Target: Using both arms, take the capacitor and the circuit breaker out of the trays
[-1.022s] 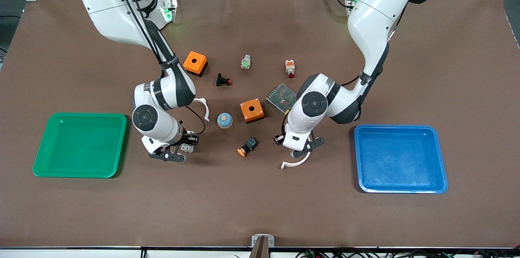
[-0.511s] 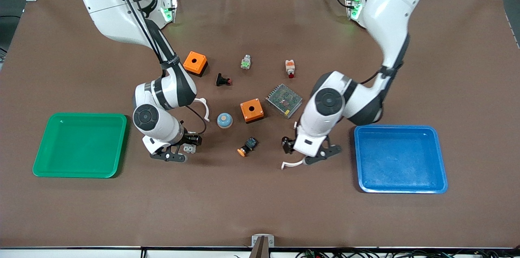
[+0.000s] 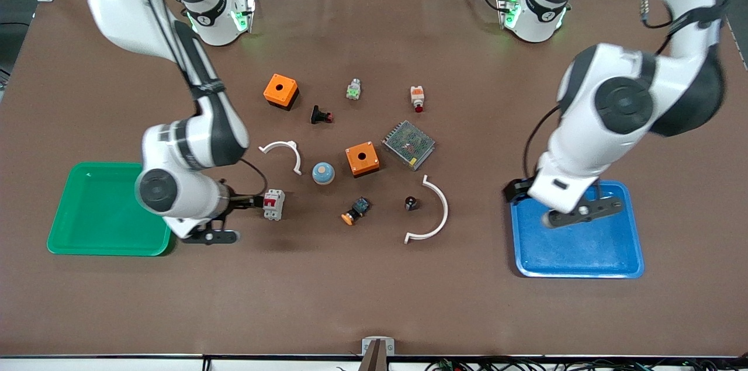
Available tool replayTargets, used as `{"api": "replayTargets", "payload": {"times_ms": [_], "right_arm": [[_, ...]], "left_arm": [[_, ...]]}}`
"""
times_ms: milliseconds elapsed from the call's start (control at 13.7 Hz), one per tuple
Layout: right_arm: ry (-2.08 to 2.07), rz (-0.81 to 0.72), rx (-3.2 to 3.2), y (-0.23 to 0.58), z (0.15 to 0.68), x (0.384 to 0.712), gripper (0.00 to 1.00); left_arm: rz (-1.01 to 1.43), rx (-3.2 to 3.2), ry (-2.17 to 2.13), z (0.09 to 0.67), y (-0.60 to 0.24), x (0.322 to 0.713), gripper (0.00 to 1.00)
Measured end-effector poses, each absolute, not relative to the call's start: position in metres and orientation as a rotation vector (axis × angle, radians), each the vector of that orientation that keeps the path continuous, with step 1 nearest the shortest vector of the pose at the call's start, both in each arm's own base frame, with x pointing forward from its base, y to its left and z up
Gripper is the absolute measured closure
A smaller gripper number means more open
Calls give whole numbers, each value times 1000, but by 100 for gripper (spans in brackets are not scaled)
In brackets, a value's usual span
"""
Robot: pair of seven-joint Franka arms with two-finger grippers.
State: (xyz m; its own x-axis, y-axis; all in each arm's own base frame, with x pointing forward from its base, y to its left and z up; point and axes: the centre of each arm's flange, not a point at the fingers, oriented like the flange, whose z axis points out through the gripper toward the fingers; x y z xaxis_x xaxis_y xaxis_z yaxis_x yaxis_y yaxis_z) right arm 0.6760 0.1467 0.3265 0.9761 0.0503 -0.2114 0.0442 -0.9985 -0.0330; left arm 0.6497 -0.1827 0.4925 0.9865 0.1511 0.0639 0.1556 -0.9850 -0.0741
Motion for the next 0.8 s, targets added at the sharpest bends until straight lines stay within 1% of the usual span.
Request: {"api": "replayTargets", "payload": {"times_ms": [146,438,584,803], "right_arm": [[-108,377,-3107,99,370,675,0],[-65,408,-3184,30,446,655,0],[-38,404,-3172,2,473,645,0],[-19,388,-3156,-38,496,634,0]], "left_arm": [[-45,-3031,-223,518,-150,641,0],[17,-2998,-215,569,-123,609,0],[27,-2992,-174,598,-99,593,0],[17,-3020,-92,630,-50,572,0]]}}
